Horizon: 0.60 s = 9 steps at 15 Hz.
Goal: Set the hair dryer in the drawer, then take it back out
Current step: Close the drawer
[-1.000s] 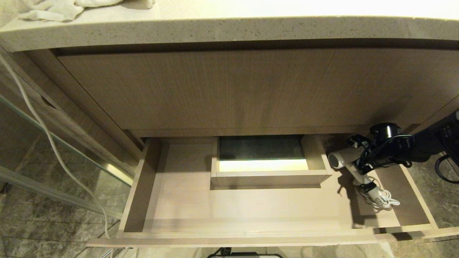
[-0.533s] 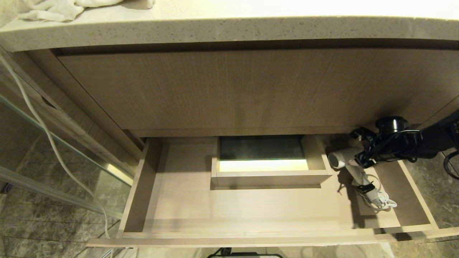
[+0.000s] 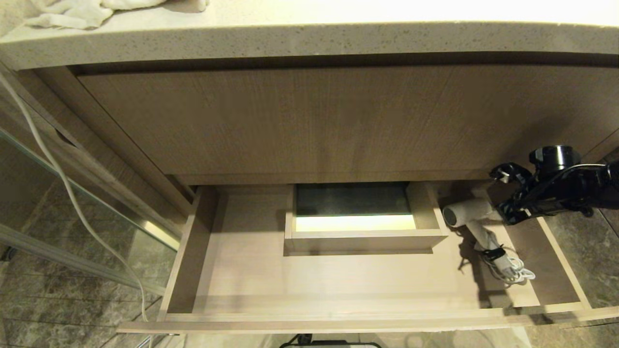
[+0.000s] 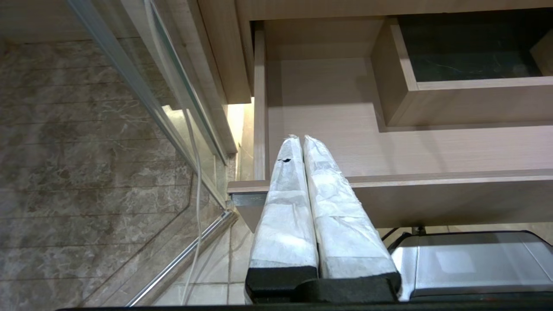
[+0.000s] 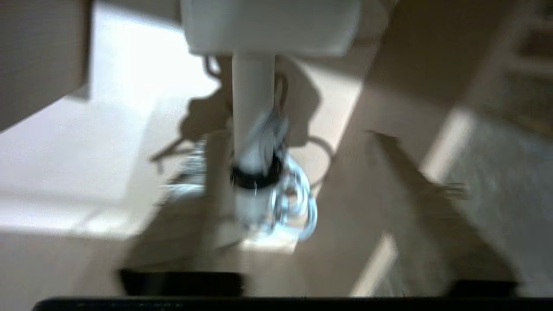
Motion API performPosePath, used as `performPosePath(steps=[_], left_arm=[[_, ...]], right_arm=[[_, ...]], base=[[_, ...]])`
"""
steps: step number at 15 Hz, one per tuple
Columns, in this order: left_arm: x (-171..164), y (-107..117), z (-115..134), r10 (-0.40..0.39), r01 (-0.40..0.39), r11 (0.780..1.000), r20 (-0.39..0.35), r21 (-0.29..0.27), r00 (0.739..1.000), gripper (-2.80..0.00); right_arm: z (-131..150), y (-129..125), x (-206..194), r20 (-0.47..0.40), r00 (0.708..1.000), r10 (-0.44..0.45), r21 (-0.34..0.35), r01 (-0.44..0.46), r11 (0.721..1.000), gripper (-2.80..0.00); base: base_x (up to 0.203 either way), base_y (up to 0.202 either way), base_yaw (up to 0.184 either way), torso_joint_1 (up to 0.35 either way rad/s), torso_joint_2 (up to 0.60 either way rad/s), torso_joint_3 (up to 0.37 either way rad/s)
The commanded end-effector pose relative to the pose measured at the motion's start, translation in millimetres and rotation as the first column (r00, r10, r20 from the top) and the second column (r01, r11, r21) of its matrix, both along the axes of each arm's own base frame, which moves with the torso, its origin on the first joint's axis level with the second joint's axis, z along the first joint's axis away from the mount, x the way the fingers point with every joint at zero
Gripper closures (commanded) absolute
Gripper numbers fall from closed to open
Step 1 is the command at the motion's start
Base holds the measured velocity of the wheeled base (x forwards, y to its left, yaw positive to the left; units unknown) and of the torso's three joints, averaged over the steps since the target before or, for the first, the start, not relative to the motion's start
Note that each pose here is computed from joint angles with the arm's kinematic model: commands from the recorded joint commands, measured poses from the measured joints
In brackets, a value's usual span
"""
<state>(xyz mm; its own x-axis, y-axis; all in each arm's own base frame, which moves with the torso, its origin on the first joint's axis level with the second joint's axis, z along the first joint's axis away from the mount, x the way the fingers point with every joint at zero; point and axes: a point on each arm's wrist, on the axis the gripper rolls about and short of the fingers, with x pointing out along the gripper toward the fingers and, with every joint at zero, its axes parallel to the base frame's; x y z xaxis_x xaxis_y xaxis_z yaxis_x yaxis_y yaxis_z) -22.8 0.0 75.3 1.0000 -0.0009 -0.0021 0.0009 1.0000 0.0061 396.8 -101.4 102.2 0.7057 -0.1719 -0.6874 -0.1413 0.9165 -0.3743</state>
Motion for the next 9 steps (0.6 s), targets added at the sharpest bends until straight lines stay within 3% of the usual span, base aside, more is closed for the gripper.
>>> performPosePath(steps=[1, 5, 7, 9], left_arm=[[0.2, 0.0, -0.5, 0.001, -0.001, 1.0, -0.004, 0.0, 1.0, 0.0], [0.2, 0.0, -0.4, 0.0, 0.0, 1.0, -0.002, 0.0, 1.0, 0.0], [0.2, 0.0, -0.4, -0.001, 0.001, 1.0, -0.002, 0.0, 1.0, 0.0], [0.1, 0.0, -0.5, 0.001, -0.001, 1.0, -0.002, 0.0, 1.0, 0.0]], right_arm=[[45.0, 9.3, -30.4, 0.063, 0.998, -0.001, -0.01, 0.001, 1.0, 0.0], [74.9, 30.0, -108.7, 0.036, 0.999, 0.003, -0.002, -0.003, 1.0, 0.0], [60.0, 42.9, -161.8, -0.102, 0.995, 0.006, 0.021, -0.004, 1.0, 0.0], [36.7, 51.7, -201.7, -0.291, 0.957, -0.009, 0.024, 0.017, 1.0, 0.0]], base=[[0.0, 0.0, 0.0, 0.0, 0.0, 0.0], [0.0, 0.0, 0.0, 0.0, 0.0, 0.0], [0.0, 0.0, 0.0, 0.0, 0.0, 0.0], [0.0, 0.0, 0.0, 0.0, 0.0, 0.0]])
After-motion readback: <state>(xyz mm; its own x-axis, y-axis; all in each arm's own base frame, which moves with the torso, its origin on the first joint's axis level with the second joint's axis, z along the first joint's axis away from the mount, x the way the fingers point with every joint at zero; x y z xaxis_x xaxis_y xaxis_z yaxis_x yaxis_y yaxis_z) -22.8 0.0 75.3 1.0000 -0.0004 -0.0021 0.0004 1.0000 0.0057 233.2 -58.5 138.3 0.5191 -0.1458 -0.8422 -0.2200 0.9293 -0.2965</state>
